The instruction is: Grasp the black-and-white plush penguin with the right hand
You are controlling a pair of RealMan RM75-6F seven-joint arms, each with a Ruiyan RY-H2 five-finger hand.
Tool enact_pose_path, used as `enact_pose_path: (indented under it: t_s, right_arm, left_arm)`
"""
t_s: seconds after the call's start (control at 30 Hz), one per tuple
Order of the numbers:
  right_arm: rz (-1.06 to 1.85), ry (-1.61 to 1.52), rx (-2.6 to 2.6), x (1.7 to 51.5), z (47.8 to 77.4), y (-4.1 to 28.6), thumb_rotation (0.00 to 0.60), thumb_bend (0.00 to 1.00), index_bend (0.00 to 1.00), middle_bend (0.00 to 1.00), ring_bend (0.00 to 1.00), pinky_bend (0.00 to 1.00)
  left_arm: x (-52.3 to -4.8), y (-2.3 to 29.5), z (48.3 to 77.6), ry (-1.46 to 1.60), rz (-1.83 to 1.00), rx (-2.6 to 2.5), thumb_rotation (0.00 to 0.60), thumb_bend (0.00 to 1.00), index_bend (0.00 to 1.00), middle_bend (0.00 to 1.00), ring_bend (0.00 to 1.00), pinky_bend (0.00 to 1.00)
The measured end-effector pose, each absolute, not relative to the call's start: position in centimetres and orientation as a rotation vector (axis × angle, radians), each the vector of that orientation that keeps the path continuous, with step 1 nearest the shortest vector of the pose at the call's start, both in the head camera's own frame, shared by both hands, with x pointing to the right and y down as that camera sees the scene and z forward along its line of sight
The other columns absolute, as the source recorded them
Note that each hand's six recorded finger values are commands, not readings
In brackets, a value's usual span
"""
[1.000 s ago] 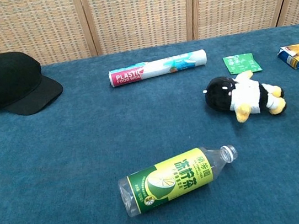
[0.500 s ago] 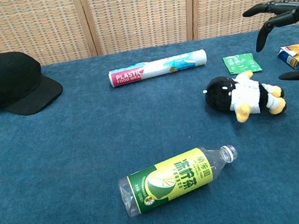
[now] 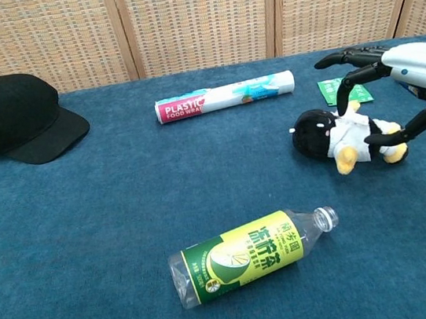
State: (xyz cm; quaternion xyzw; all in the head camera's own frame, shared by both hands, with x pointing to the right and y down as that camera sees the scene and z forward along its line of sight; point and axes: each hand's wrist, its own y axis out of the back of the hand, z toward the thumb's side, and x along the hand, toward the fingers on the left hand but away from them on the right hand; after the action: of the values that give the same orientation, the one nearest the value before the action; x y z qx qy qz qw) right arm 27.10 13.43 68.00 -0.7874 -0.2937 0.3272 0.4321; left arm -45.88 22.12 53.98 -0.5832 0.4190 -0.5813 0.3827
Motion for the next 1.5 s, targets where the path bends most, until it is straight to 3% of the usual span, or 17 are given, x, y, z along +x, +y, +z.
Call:
enact_pose_path:
  t_s: [0.5, 1.5]
  right_arm:
    - [0.863, -0.698, -1.986, 26.7, 70.1, 14.2, 0.6, 0.45, 0.42, 0.12, 0.0, 0.1]
    - [0.938, -0.691, -2.018, 27.2, 72.6, 14.5, 0.6, 0.46, 0.46, 0.13, 0.0, 0.09]
  left_arm:
    - [-46.0, 22.1, 54.1, 1.07, -1.484, -1.491, 0.6, 0.01, 0.0, 0.0, 0.0, 0.0]
    - [-46.0, 22.1, 54.5, 1.06, -1.501, -1.489, 0.6, 0.0, 0.0, 0.0, 0.0, 0.0]
